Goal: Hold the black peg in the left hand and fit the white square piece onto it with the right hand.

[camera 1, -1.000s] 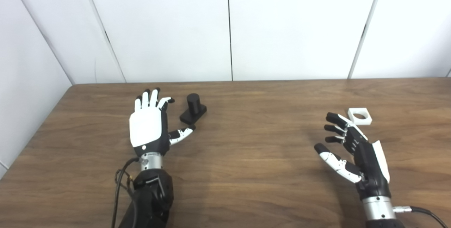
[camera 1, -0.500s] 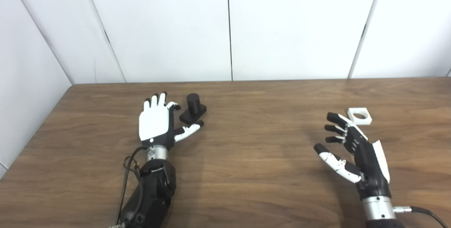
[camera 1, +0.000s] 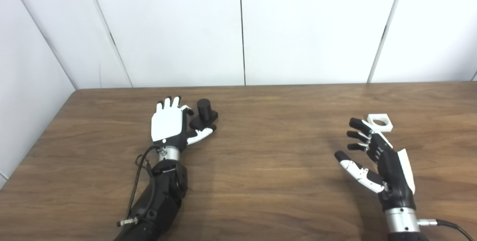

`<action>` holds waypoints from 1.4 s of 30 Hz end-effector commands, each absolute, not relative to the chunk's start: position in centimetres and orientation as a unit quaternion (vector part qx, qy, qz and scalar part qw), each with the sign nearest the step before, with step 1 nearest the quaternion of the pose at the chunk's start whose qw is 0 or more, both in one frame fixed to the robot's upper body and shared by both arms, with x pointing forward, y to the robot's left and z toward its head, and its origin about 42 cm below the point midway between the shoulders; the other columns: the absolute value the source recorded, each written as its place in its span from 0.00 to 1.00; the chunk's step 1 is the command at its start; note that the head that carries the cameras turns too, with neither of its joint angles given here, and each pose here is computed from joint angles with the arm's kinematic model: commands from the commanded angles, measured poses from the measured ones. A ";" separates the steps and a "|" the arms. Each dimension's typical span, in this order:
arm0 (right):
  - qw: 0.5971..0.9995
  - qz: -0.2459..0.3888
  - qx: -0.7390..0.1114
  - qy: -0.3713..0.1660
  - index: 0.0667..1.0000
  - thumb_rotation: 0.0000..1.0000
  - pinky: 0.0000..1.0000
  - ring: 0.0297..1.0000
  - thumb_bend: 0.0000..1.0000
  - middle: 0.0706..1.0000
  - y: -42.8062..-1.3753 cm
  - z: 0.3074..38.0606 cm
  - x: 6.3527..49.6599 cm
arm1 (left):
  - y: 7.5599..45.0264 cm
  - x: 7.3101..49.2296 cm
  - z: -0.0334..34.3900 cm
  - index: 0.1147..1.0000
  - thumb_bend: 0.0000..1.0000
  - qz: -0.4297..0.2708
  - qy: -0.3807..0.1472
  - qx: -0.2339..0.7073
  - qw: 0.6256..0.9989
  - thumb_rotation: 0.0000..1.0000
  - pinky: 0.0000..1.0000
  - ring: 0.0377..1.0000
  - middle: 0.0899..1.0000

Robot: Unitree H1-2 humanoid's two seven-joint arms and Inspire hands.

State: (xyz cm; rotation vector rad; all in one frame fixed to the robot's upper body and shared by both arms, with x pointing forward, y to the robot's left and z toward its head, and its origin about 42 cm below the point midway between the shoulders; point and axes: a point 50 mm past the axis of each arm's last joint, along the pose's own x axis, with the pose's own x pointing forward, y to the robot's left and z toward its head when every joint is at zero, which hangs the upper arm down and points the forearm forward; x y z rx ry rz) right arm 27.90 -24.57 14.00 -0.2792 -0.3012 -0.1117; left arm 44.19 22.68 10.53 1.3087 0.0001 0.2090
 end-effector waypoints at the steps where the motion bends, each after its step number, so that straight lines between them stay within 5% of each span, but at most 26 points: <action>1: 0.976 -0.064 -0.133 -0.162 0.79 0.31 0.64 0.76 0.53 0.81 -24.5 13.9 27.3 | 23.1 45.3 11.9 0.62 0.77 0.113 -0.027 0.613 0.782 0.74 1.00 1.00 0.96; 10: 0.975 -0.076 -0.132 -0.163 0.80 0.30 0.64 0.75 0.51 0.81 -24.7 13.8 26.7 | 23.1 45.5 11.4 0.57 0.74 0.111 -0.026 0.615 0.780 0.64 1.00 1.00 0.92; 16: 0.974 -0.085 -0.130 -0.163 0.79 0.31 0.64 0.74 0.53 0.80 -24.8 13.8 26.4 | 23.1 45.4 11.5 0.48 0.75 0.111 -0.027 0.603 0.790 0.29 1.00 0.95 0.86; 19: 0.974 -0.087 -0.130 -0.163 0.79 0.32 0.64 0.74 0.53 0.80 -25.0 13.7 26.3 | 23.0 45.2 11.5 0.46 0.75 0.110 -0.029 0.601 0.791 0.24 1.00 0.93 0.84; 22: 0.975 -0.088 -0.127 -0.162 0.79 0.32 0.64 0.74 0.54 0.80 -25.1 13.7 26.1 | 22.9 45.1 11.5 0.43 0.55 0.109 -0.029 0.598 0.794 0.10 1.00 0.93 0.84; 28: 0.974 -0.089 -0.134 -0.161 0.79 0.35 0.64 0.73 0.55 0.80 -25.4 13.8 25.9 | 22.8 45.0 11.2 0.42 0.52 0.103 -0.030 0.594 0.797 0.08 1.00 0.92 0.84; 42: 0.972 -0.092 -0.137 -0.165 0.77 0.35 0.61 0.71 0.56 0.78 -25.6 13.8 26.1 | 22.9 44.9 10.7 0.42 0.52 0.041 -0.042 0.521 0.852 0.07 0.82 0.87 0.81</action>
